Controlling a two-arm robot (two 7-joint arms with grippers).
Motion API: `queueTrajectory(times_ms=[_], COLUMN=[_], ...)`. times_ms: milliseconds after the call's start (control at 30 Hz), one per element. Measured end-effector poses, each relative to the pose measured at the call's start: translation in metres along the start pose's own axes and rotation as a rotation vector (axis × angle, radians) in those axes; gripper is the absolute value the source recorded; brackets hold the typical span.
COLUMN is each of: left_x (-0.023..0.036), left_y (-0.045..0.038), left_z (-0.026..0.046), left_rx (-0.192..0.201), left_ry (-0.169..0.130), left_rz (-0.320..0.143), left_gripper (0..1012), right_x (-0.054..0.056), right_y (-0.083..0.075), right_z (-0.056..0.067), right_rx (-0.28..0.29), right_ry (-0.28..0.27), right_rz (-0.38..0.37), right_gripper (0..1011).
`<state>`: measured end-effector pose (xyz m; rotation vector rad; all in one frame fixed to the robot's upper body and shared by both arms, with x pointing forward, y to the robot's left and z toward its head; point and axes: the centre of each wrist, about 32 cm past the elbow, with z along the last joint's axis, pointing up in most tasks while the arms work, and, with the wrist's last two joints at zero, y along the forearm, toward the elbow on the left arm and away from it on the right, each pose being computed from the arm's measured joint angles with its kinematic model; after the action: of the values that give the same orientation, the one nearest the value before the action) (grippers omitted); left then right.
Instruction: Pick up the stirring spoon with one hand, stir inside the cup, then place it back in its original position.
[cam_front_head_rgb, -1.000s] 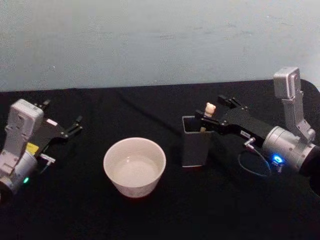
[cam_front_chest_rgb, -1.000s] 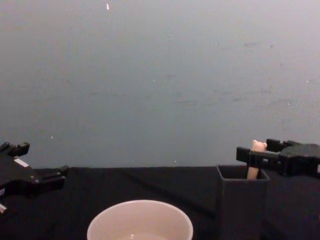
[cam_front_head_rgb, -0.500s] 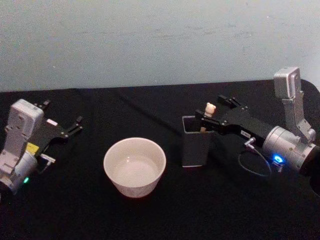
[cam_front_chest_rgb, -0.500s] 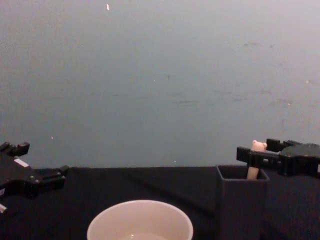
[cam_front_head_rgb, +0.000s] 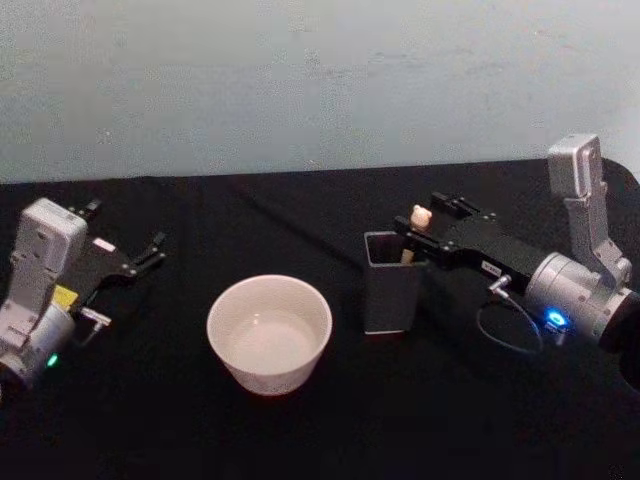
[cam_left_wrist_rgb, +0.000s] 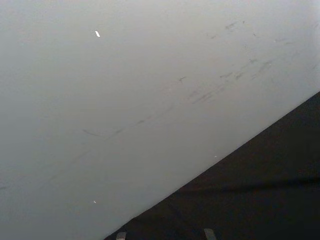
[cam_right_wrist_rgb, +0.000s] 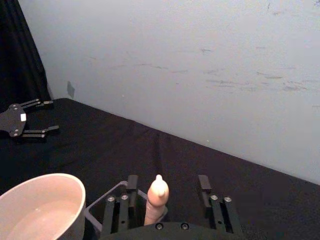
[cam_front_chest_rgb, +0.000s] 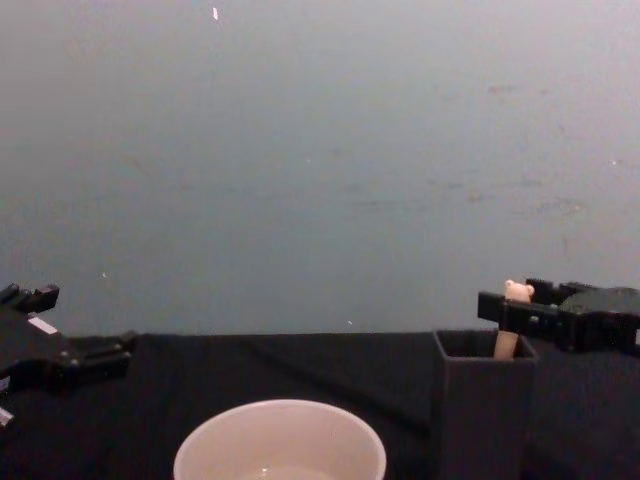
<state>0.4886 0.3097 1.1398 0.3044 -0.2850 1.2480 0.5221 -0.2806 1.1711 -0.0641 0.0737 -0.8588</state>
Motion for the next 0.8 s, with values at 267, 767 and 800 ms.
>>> queueTrajectory(times_ms=[267,767,800], left_x=[0.0000,0.0000,0.0000], left_y=[0.0000,0.0000,0.0000], left_z=[0.0000,0.0000,0.0000], left_rx=[0.000,0.000,0.000], left_ry=[0.000,0.000,0.000], left_rz=[0.000,0.000,0.000], left_gripper=[1002,1001,1001], right_x=[0.0000,-0.0001,-0.0001], right_y=[0.0000,0.0000,0.0000], right_z=[-0.0001,-0.0001,-0.0001], right_rx=[0.000,0.001,0.001], right_ry=[0.000,0.000,0.000], right_rz=[0.000,0.000,0.000], right_gripper=[520,214,214])
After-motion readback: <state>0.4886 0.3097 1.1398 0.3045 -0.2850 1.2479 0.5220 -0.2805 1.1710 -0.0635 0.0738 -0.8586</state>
